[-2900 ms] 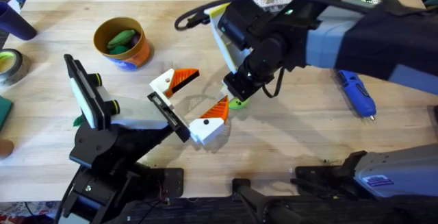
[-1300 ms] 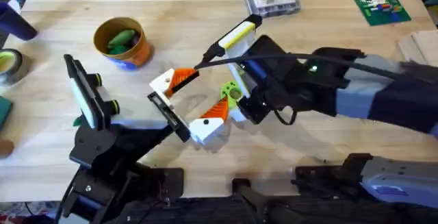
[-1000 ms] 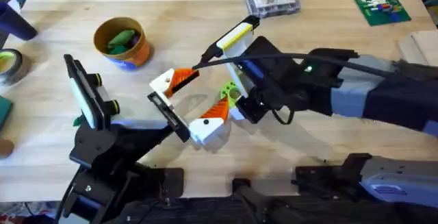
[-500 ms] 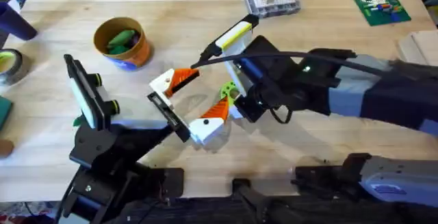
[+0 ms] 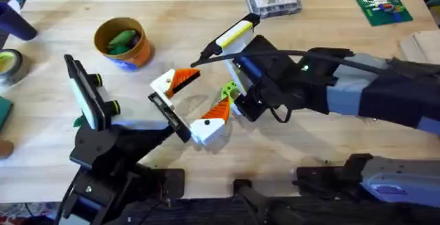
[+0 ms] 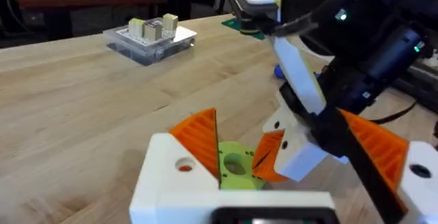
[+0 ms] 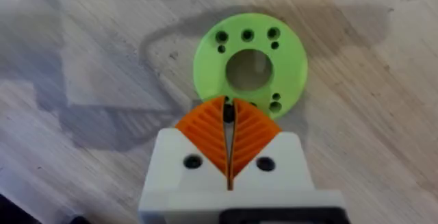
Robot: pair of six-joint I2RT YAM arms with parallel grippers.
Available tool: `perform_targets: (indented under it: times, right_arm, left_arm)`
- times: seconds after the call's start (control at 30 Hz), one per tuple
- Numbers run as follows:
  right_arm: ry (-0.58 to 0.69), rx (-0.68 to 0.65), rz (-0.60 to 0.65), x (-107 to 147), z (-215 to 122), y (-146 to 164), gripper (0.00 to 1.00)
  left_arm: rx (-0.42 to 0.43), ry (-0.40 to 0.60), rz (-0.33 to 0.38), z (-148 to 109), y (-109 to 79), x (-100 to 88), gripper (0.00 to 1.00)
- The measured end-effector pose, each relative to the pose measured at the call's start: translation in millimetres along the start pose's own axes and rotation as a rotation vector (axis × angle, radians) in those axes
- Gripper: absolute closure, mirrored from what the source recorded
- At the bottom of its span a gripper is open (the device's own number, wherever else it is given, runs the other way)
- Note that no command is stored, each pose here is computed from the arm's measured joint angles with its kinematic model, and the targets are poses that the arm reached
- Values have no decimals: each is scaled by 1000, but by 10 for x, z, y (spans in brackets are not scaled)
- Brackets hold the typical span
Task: Pick up the gripper from the table and insert it into the empty holder that is missing its gripper. Then pick up a screw, insert it into the mounting hole, and use the screwdriver to tighten it. Finally, clean up the table by picking up the vegetable and placing it into the bucket.
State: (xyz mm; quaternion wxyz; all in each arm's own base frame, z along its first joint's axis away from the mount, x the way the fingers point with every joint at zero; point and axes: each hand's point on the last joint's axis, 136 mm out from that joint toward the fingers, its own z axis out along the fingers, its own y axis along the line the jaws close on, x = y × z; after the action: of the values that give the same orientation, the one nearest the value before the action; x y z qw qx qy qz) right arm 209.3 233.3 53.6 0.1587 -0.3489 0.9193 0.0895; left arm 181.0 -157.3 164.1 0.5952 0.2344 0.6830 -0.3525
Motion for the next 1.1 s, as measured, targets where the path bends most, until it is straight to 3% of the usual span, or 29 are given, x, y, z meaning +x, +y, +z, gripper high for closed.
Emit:
perform_targets:
  times: [0.23,0.57,0.87,1.1]
  right_arm:
    - [46,0,11,-54,-203,-10,994]
    - [-19,11,25,-610,-993,-107,995]
    - [-148,-68,-24,-1017,-1526,127,995]
    - [-159,-162,-120,-1011,-1604,558,995]
  left_arm:
    - [0,0,0,0,0,-1,15]
    - [10,2,1,0,-17,3,15]
    - [207,33,58,-38,-351,69,14]
    - [301,51,64,-80,-505,109,14]
